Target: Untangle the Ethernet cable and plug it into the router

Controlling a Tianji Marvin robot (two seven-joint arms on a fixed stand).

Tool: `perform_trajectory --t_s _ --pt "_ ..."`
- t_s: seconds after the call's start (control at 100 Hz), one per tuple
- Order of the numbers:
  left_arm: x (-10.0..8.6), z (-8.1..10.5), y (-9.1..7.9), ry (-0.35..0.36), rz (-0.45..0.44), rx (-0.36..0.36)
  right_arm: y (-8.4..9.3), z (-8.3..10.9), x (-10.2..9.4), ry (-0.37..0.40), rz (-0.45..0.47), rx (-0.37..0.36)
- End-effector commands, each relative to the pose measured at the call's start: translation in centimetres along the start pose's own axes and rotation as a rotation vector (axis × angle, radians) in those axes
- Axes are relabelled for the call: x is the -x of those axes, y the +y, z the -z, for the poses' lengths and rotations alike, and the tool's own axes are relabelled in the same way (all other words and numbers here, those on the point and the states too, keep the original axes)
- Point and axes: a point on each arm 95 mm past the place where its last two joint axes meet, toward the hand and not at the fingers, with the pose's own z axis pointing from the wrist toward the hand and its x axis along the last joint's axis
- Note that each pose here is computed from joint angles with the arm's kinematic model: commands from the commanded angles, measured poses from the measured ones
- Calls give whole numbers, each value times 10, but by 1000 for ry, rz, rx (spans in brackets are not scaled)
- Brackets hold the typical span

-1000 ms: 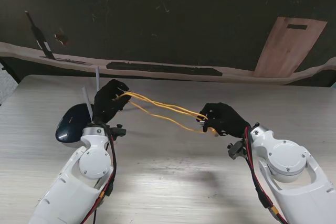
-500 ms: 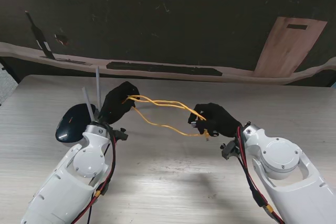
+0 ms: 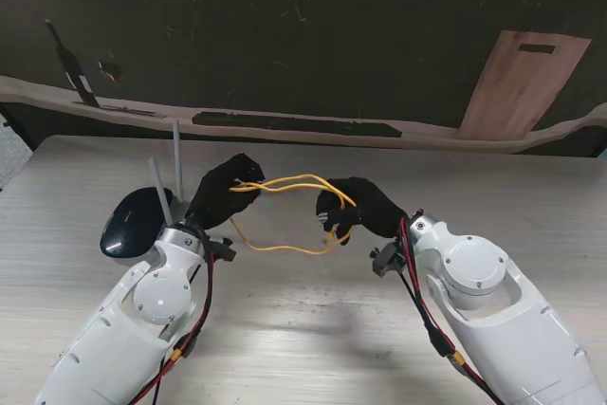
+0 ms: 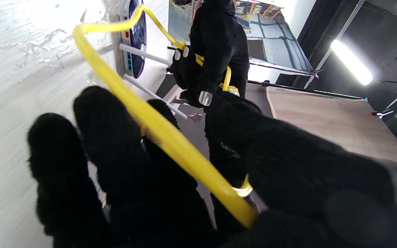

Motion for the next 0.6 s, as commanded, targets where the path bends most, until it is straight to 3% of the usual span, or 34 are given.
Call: perform_trajectory --t_s 0.0,0.17,0.34,0.59 --pt "-2 1 7 -13 15 29 -8 -6 -2 14 -19 -20" --pt "-2 4 13 -56 62 30 -16 -16 -2 54 -72 -14" --pt "0 6 16 -93 40 2 -21 -21 -3 96 -138 -3" --pt "3 7 20 -128 7 -35 -25 -21 -9 120 -311 -11"
